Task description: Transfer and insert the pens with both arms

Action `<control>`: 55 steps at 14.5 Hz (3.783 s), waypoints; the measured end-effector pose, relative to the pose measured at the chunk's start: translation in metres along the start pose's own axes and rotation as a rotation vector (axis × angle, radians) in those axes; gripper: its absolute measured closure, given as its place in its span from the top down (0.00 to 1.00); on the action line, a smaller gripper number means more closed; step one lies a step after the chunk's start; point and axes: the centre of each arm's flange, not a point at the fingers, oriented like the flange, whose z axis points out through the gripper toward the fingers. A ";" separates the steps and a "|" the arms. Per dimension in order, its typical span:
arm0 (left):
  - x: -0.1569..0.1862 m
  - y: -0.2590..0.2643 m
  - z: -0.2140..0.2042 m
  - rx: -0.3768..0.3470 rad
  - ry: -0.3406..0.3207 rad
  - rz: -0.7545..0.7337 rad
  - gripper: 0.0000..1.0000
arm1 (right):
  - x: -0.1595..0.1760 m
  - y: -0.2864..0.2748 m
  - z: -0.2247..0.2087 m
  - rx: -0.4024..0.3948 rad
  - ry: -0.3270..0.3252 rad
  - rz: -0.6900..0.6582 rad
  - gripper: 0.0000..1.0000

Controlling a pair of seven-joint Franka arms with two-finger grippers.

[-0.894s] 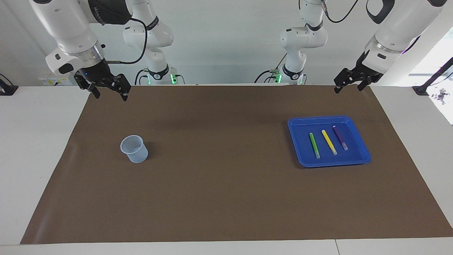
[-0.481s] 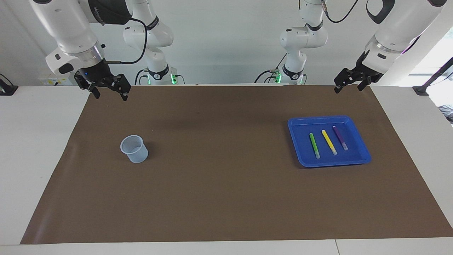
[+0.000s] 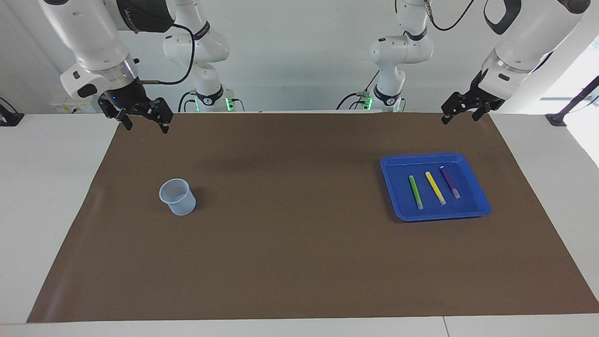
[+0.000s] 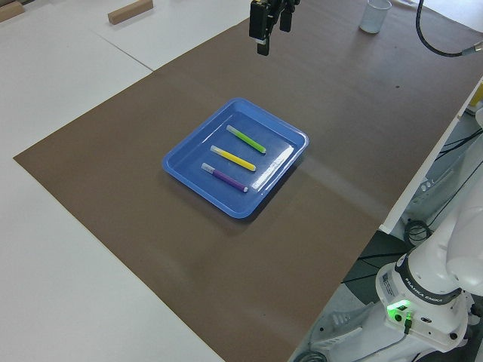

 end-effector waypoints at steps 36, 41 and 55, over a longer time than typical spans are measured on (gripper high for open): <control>0.065 -0.128 0.295 -0.016 0.049 0.001 0.29 | 0.000 0.000 0.000 0.000 0.000 0.000 1.00; 0.065 -0.128 0.295 -0.015 0.050 0.002 0.17 | 0.000 0.000 0.000 0.000 0.000 0.000 1.00; 0.086 -0.074 0.177 -0.093 -0.083 -0.287 0.17 | 0.000 0.000 0.000 0.000 0.000 0.000 1.00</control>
